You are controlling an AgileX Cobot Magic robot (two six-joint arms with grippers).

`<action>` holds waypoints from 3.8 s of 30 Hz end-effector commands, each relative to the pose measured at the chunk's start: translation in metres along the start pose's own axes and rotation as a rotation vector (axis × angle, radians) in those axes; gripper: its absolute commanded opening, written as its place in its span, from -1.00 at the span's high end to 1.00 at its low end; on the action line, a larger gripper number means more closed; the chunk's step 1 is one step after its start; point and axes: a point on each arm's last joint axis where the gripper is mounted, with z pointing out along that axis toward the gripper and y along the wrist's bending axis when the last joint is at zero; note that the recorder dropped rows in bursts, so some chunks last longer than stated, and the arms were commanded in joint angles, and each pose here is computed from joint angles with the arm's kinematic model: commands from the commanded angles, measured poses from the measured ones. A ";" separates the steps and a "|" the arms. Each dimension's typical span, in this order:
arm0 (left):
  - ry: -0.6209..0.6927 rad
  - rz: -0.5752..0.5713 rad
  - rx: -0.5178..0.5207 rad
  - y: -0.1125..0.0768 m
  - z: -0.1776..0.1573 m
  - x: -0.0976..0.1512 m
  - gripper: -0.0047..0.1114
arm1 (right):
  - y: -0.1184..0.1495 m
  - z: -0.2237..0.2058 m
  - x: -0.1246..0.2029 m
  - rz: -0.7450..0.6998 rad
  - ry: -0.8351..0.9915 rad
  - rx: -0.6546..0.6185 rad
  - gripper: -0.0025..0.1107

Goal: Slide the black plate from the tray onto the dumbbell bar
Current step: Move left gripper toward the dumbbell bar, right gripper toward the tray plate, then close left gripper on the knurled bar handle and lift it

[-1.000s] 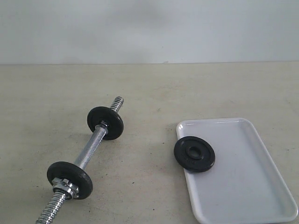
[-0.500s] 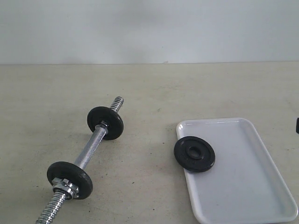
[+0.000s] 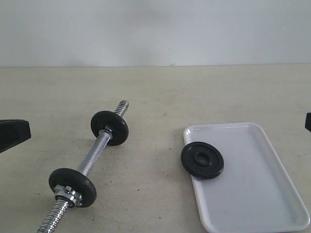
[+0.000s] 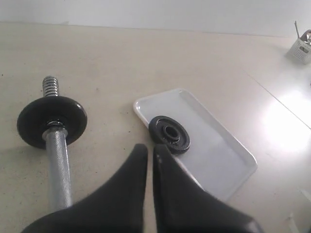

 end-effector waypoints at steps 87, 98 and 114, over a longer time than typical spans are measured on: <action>0.649 0.024 -0.312 0.085 0.193 0.018 0.84 | 0.002 0.098 0.024 -0.141 0.554 -0.204 0.96; 0.723 0.028 -0.243 0.077 0.195 0.009 0.84 | 0.003 0.097 0.024 -0.140 0.561 -0.210 0.96; 0.786 0.080 -0.238 0.078 0.191 0.012 0.28 | 0.004 0.097 0.024 -0.112 0.557 -0.217 0.96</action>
